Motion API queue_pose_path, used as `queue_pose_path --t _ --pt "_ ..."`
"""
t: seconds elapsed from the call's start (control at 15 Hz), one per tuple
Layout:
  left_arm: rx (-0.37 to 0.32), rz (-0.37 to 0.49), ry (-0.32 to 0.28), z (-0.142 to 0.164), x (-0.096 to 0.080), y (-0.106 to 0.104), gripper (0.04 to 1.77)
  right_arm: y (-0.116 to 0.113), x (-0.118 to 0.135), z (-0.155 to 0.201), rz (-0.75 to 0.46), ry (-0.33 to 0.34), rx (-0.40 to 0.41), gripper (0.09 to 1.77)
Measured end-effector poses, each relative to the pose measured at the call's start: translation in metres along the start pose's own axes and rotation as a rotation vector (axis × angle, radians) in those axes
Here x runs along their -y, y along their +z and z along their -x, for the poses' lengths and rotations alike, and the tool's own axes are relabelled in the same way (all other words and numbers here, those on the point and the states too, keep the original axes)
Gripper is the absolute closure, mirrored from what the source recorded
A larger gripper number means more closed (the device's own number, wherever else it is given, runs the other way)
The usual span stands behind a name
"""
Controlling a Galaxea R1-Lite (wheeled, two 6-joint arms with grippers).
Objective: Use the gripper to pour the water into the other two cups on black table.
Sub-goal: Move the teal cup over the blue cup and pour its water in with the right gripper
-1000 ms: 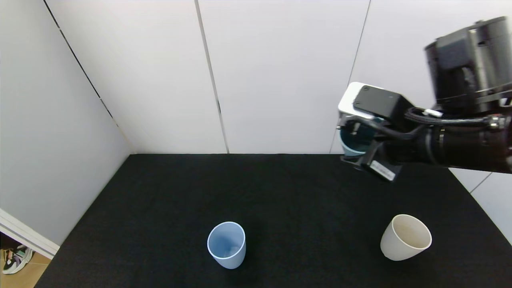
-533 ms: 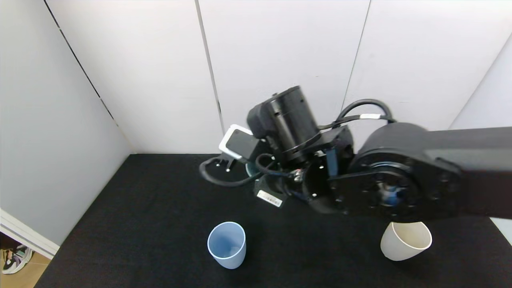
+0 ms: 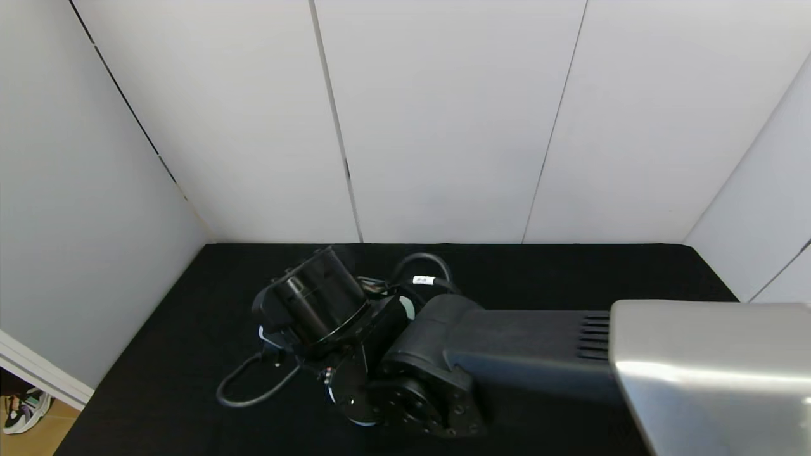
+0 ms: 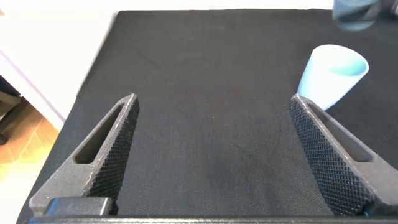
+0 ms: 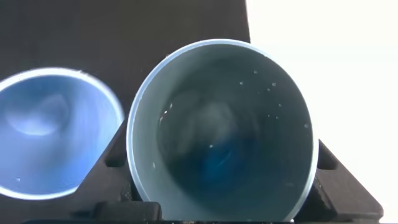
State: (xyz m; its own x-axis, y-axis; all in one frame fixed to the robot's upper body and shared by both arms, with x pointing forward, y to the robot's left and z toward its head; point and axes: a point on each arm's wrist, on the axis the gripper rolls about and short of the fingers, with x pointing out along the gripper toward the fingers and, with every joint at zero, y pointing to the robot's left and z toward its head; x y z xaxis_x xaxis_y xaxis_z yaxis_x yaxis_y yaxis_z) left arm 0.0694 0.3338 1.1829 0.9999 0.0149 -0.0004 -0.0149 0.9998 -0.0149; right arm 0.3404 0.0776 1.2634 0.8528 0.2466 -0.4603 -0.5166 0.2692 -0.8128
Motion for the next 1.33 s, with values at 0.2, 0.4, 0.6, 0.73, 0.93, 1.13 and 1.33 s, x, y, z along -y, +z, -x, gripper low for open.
queue_pose_path --t 0.2,0.4,0.6,0.73,0.93,1.13,1.33 --pt "0.0 0.0 0.0 0.0 0.0 0.0 0.09 -0.001 -0.013 -0.008 0.122 -0.013 -0.045 0.63" --pt "0.0 0.0 0.0 0.0 0.0 0.0 0.09 -0.004 -0.017 -0.009 0.194 -0.02 -0.079 0.63" --pt "0.0 0.0 0.0 0.0 0.0 0.0 0.09 -0.011 -0.019 -0.005 0.265 -0.004 -0.098 0.63" --pt "0.0 0.0 0.0 0.0 0.0 0.0 0.09 -0.017 -0.02 0.0 0.317 0.011 -0.11 0.63" --pt "0.0 0.0 0.0 0.0 0.0 0.0 0.09 -0.022 -0.017 0.006 0.394 -0.017 -0.157 0.63" --pt "0.0 0.0 0.0 0.0 0.0 0.0 0.09 -0.021 -0.016 0.01 0.453 -0.019 -0.158 0.63" --pt "0.0 0.0 0.0 0.0 0.0 0.0 0.09 -0.021 -0.017 0.012 0.511 -0.013 -0.155 0.63"
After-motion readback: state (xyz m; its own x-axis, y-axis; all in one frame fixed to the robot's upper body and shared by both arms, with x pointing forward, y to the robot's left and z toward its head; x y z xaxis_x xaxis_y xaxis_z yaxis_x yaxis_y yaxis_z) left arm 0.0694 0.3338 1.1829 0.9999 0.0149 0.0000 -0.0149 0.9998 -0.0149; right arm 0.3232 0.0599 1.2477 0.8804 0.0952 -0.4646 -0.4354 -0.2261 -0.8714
